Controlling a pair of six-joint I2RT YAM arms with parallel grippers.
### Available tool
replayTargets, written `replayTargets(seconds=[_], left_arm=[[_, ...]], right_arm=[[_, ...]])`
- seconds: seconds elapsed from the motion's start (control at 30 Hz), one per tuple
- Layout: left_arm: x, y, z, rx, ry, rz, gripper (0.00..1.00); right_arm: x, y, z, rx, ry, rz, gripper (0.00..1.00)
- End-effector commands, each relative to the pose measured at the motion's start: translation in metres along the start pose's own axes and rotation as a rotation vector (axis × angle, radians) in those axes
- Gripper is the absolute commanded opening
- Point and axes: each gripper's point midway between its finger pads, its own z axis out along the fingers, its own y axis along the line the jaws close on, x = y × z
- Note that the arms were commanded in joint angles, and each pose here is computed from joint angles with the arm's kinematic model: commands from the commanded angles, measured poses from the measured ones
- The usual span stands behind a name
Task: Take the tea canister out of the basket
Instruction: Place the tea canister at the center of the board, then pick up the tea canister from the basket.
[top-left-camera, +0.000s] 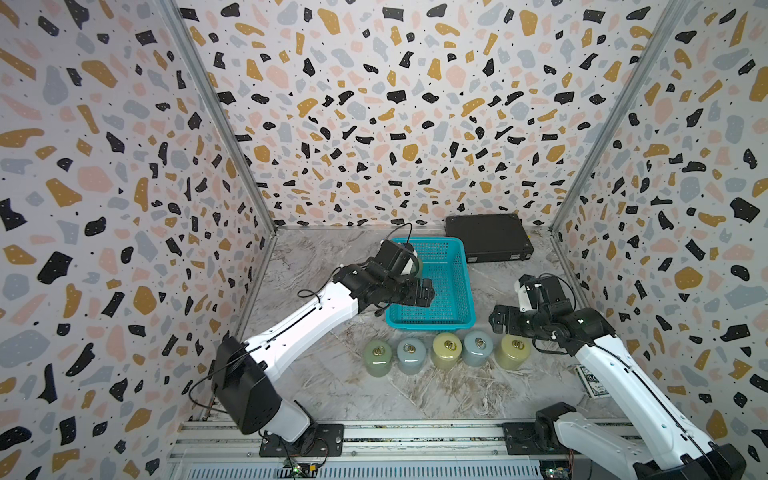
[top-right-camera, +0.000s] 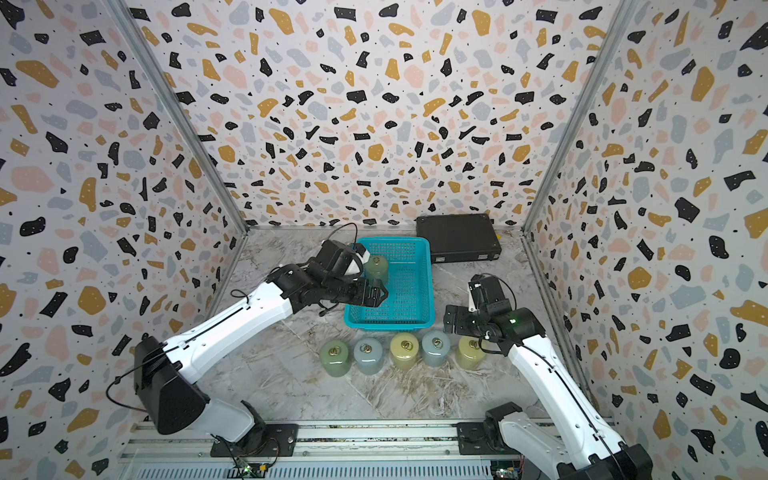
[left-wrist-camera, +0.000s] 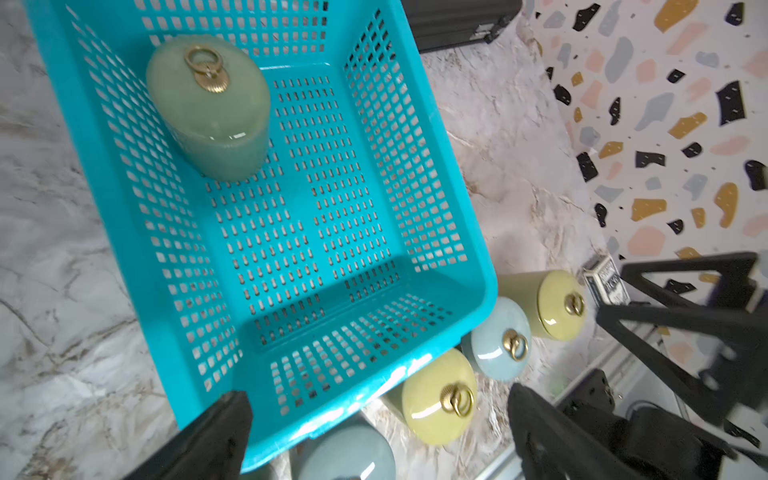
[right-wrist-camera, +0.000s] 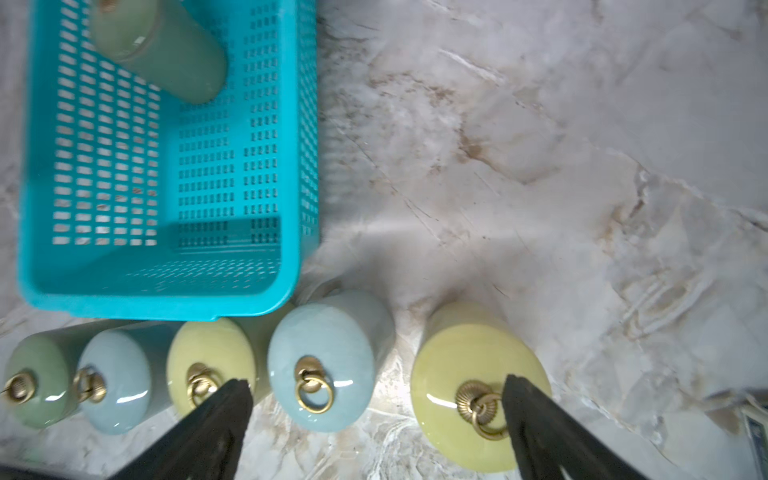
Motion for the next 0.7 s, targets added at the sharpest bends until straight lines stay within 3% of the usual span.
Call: replayTargets(seconds=[0.0, 0.23, 0.67], left_arm=[[-0.021, 0.023, 0.013, -0.095, -0.008, 0.006, 0.98], [-0.046, 0.051, 0.059, -0.157, 0.022, -0.030, 0.97], [-0.083, 0.092, 0.126, -0.296, 0.067, -0.002, 0.91]], right_arm=[[-0.016, 0.033, -0.020, -0.161, -0.051, -0.066, 0.99], [-0.037, 0.069, -0.041, -0.351, -0.146, -0.116, 0.99], [-0.048, 0.083, -0.044, -0.409, -0.168, -0.141, 0.99]])
